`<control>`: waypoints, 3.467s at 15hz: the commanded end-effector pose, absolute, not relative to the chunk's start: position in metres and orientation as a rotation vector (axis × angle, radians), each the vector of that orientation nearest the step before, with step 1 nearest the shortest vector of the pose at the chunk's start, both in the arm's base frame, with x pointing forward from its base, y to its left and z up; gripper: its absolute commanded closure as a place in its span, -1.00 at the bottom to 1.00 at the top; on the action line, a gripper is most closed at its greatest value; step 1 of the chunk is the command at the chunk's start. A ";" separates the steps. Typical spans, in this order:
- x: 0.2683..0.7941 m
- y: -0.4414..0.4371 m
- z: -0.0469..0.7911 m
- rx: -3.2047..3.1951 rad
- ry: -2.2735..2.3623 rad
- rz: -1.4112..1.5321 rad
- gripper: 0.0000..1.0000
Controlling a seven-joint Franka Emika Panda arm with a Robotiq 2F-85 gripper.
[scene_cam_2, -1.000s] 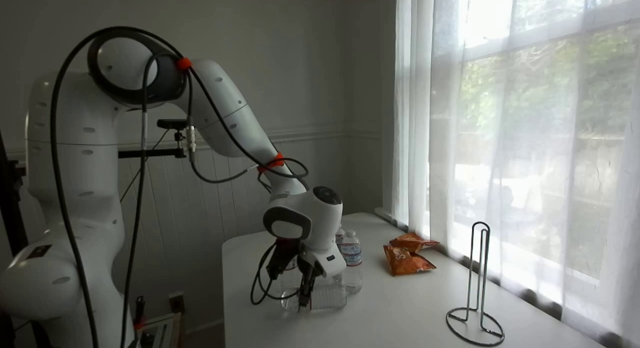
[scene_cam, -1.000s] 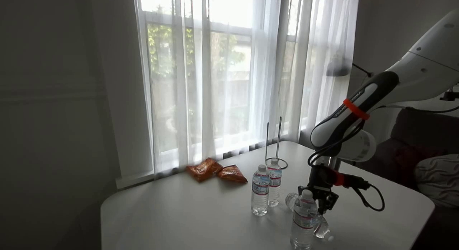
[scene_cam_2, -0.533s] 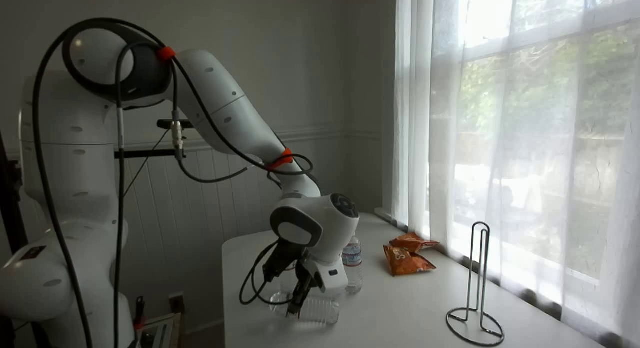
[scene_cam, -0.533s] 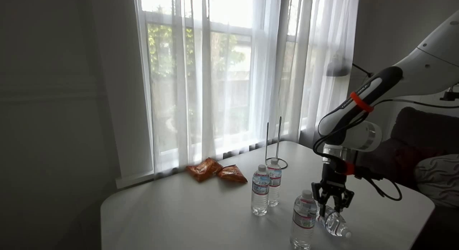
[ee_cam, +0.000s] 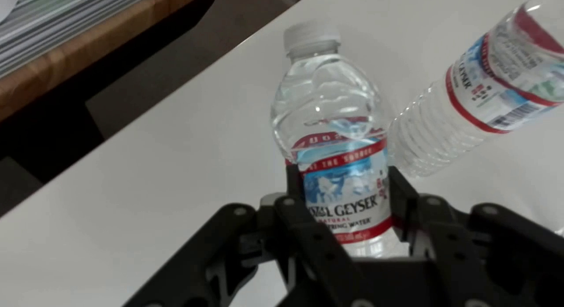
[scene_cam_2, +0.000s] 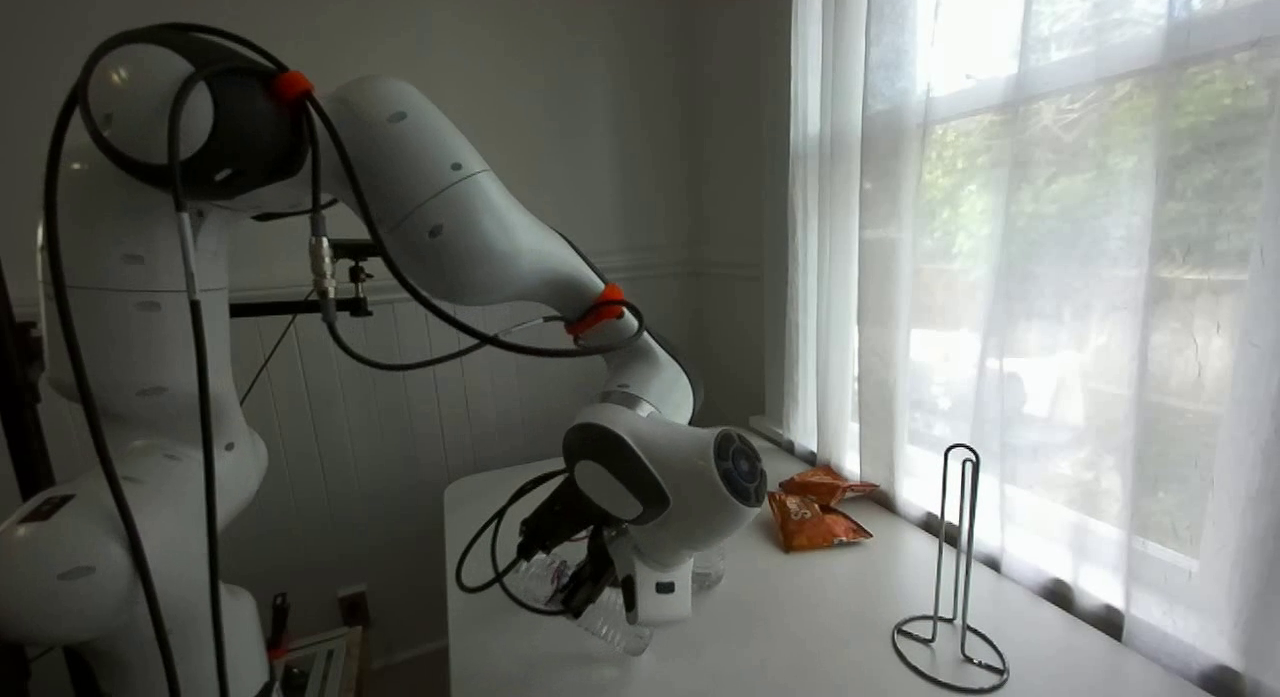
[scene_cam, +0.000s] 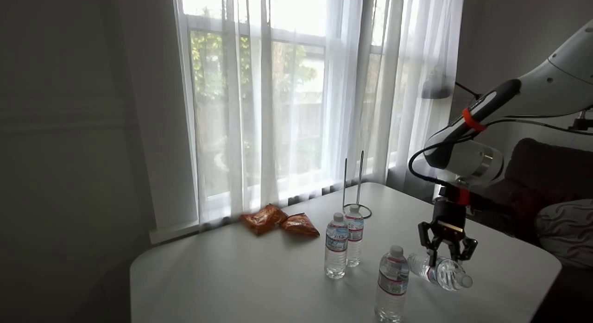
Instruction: Pick up the the fallen water bottles one by one and place them the right way up on the table
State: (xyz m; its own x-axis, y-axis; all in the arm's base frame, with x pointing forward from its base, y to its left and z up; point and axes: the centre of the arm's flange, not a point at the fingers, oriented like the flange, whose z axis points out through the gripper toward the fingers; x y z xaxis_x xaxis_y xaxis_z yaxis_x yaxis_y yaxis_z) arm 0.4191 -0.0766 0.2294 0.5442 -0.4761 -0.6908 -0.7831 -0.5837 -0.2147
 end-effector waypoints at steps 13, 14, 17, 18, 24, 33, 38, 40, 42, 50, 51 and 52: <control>0.408 -0.127 0.198 -1.887 1.207 0.922 0.57; 0.407 -0.128 0.194 -1.864 1.210 0.936 0.57; 0.406 -0.131 0.189 -1.784 1.204 1.016 0.57; 0.406 -0.132 0.189 -1.759 1.193 1.035 0.57; 0.409 -0.148 0.181 -1.596 1.200 1.078 0.57; 0.411 -0.154 0.152 -1.223 1.266 1.232 0.57; 0.412 -0.153 0.130 -1.110 1.283 1.306 0.57; 0.410 -0.152 0.122 -1.066 1.280 1.338 0.57; 0.409 -0.154 0.115 -1.045 1.295 1.352 0.57; 0.404 -0.171 0.107 -1.031 1.378 1.360 0.29; 0.404 -0.173 0.107 -1.031 1.386 1.360 -0.30; 0.404 -0.175 0.107 -1.029 1.393 1.361 -0.43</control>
State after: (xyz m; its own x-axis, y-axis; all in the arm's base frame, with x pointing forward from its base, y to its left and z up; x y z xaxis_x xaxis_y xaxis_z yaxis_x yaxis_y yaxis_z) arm 0.4011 -0.1632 0.1148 -0.2079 0.0590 -0.9764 -0.9776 0.0219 0.2095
